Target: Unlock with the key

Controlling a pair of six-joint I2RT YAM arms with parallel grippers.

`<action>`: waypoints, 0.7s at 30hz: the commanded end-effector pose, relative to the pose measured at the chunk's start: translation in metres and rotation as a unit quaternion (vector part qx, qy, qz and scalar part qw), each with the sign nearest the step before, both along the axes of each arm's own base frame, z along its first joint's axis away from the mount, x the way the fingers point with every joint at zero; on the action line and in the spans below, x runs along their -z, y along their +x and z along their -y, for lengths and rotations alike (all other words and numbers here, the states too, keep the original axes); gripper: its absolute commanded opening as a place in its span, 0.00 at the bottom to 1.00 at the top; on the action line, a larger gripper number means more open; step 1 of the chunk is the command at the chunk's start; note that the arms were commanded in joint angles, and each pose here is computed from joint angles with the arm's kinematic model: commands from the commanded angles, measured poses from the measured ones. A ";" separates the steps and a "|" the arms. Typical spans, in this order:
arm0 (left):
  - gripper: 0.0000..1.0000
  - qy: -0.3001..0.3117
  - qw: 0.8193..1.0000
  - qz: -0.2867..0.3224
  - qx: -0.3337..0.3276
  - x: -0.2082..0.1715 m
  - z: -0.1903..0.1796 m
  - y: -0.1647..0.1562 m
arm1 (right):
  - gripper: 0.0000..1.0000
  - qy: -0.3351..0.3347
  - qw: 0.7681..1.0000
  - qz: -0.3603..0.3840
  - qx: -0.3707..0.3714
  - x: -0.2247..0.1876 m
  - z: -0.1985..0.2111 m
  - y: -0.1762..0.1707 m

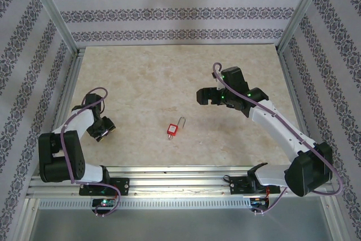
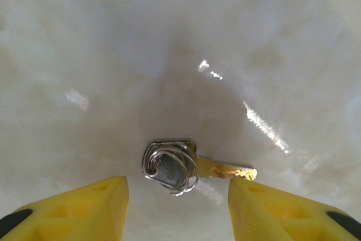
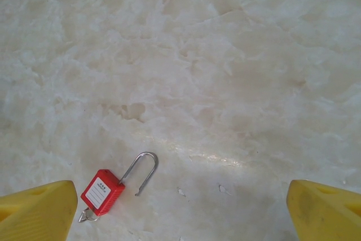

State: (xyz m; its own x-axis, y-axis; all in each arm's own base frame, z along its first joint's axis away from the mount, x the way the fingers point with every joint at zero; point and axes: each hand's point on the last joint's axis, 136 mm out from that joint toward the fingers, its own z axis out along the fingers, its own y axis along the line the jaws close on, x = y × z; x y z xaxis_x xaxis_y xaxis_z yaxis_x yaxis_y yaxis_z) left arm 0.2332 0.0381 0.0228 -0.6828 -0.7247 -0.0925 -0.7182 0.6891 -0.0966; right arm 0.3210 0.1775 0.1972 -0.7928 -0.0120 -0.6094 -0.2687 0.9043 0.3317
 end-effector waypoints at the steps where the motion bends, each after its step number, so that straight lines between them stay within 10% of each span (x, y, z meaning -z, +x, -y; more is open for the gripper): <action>1: 0.49 0.022 1.000 0.011 -0.004 -0.002 -0.011 0.008 | 0.95 0.014 1.000 0.007 -0.012 -0.003 -0.007 -0.005; 21: 0.19 0.019 1.000 0.023 0.002 -0.002 -0.010 0.012 | 0.94 0.016 1.000 -0.001 -0.011 0.003 -0.012 0.000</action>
